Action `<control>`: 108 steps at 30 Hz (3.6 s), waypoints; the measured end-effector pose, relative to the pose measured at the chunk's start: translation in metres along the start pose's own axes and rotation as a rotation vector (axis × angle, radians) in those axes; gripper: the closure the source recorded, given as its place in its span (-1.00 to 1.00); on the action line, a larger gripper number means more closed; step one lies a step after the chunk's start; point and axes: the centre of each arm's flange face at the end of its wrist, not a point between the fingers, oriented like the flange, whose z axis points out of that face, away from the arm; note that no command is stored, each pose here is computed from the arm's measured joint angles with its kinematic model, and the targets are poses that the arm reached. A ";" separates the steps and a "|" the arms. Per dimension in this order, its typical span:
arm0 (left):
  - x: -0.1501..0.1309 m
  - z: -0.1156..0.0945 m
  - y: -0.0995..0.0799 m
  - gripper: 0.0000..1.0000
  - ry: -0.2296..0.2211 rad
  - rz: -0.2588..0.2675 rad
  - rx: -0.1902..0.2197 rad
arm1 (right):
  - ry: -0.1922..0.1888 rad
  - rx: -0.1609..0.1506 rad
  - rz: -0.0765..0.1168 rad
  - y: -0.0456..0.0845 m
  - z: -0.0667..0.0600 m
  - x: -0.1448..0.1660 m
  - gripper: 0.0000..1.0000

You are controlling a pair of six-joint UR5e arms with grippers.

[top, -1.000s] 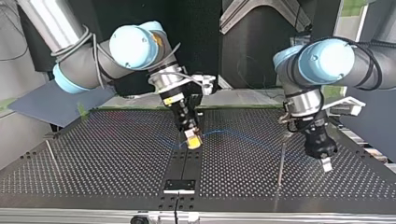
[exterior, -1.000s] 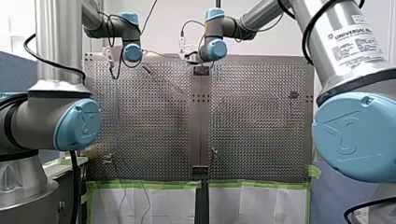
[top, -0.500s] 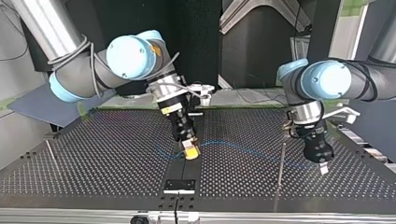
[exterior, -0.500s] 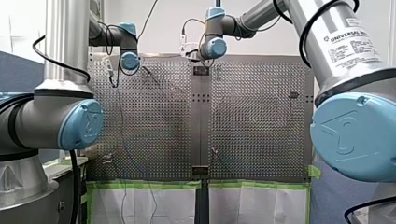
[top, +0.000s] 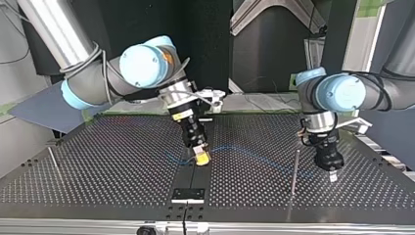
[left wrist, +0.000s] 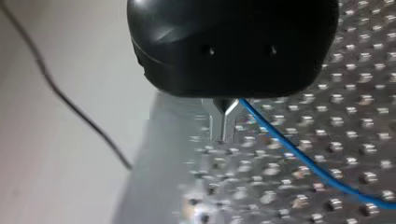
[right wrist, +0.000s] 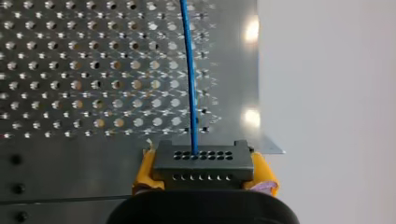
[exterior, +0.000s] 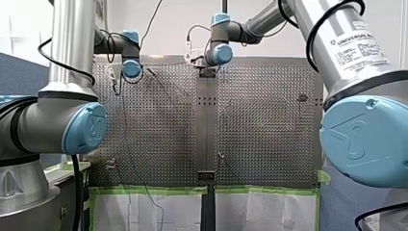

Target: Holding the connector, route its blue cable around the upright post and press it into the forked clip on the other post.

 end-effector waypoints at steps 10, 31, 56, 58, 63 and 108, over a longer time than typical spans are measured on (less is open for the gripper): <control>0.031 0.017 -0.004 1.00 0.046 -0.039 0.072 | -0.003 -0.008 -0.006 0.004 0.009 -0.019 1.00; 0.062 0.013 -0.004 0.18 0.127 -0.059 0.096 | -0.101 -0.048 -0.012 0.016 0.016 -0.069 1.00; 0.088 0.009 -0.002 -1.00 0.204 -0.050 0.098 | -0.286 -0.072 0.000 0.014 -0.006 -0.206 1.00; 0.088 0.009 -0.002 -1.00 0.204 -0.051 0.098 | -0.292 -0.076 0.005 0.015 -0.008 -0.214 1.00; 0.088 0.009 -0.002 -1.00 0.204 -0.051 0.097 | -0.325 -0.078 0.011 0.013 -0.019 -0.253 1.00; 0.089 0.006 -0.003 -1.00 0.209 -0.022 0.076 | -0.641 -0.379 -0.055 0.072 -0.187 -0.554 1.00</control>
